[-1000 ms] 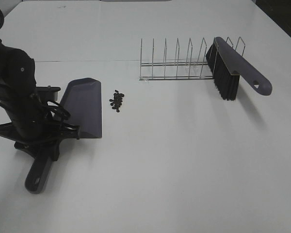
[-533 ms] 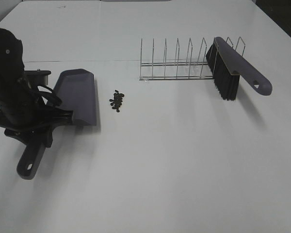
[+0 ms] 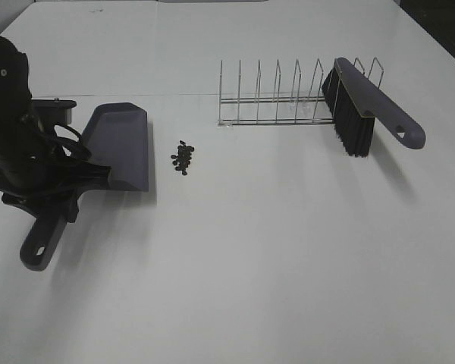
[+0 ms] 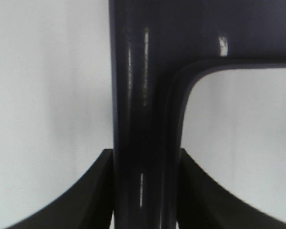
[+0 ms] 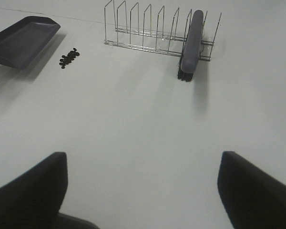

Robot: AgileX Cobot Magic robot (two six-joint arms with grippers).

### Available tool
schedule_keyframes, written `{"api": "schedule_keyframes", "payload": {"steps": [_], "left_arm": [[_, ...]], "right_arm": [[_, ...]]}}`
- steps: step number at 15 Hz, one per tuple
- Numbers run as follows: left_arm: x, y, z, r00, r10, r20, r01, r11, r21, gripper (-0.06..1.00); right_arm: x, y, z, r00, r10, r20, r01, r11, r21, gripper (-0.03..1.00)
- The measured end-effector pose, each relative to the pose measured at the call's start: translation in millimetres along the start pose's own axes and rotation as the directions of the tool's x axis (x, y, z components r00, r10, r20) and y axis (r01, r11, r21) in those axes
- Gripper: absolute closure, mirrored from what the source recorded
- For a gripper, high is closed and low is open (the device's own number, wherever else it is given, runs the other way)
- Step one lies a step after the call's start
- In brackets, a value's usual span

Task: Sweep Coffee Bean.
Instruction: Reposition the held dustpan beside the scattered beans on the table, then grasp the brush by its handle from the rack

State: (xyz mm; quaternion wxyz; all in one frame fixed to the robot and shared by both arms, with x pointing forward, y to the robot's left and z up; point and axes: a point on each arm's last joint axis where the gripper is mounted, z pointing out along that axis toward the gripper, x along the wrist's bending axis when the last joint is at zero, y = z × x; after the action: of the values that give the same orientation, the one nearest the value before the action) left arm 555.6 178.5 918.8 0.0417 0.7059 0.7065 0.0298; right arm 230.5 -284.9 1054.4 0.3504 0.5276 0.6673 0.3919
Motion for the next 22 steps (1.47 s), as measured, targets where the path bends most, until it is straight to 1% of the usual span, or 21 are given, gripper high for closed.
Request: {"api": "schedule_keyframes", "payload": {"steps": [3, 11, 13, 15, 17, 18, 20, 22], "left_arm": [[0, 3, 0, 1.000, 0.007, 0.004, -0.007, 1.000, -0.028, 0.62], [0, 4, 0, 1.000, 0.022, -0.001, -0.022, 0.999, -0.049, 0.62], [0, 4, 0, 1.000, 0.022, -0.001, -0.022, 0.999, -0.049, 0.62], [0, 4, 0, 1.000, 0.022, -0.001, -0.022, 0.999, -0.049, 0.62], [0, 3, 0, 1.000, 0.016, -0.002, -0.016, 0.999, -0.032, 0.62], [0, 2, 0, 1.000, 0.011, -0.001, -0.011, 1.000, -0.020, 0.62], [0, -1, 0, 1.000, 0.001, -0.004, -0.001, 1.000, 0.012, 0.62], [1, -5, 0, 1.000, 0.003, -0.010, -0.003, 0.998, 0.056, 0.62]], "right_arm": [[0, 0, 0, 1.000, 0.000, 0.000, 0.000, 1.000, 0.000, 0.24], [0, 0, 0, 1.000, 0.006, 0.000, -0.006, 1.000, 0.000, 0.24], [-1, 2, 4, 1.000, 0.015, -0.002, -0.015, 1.000, 0.026, 0.24], [-3, 7, 14, 1.000, 0.030, -0.009, -0.029, 0.995, 0.098, 0.25], [-7, 14, 29, 0.999, 0.047, -0.016, -0.043, 0.981, 0.187, 0.25], [-9, 20, 35, 0.999, 0.052, -0.014, -0.048, 0.978, 0.201, 0.26], [-13, 37, 49, 0.997, 0.071, -0.012, -0.068, 0.982, 0.178, 0.26], [-16, 56, 65, 0.993, 0.112, -0.026, -0.106, 0.980, 0.167, 0.26]]}}
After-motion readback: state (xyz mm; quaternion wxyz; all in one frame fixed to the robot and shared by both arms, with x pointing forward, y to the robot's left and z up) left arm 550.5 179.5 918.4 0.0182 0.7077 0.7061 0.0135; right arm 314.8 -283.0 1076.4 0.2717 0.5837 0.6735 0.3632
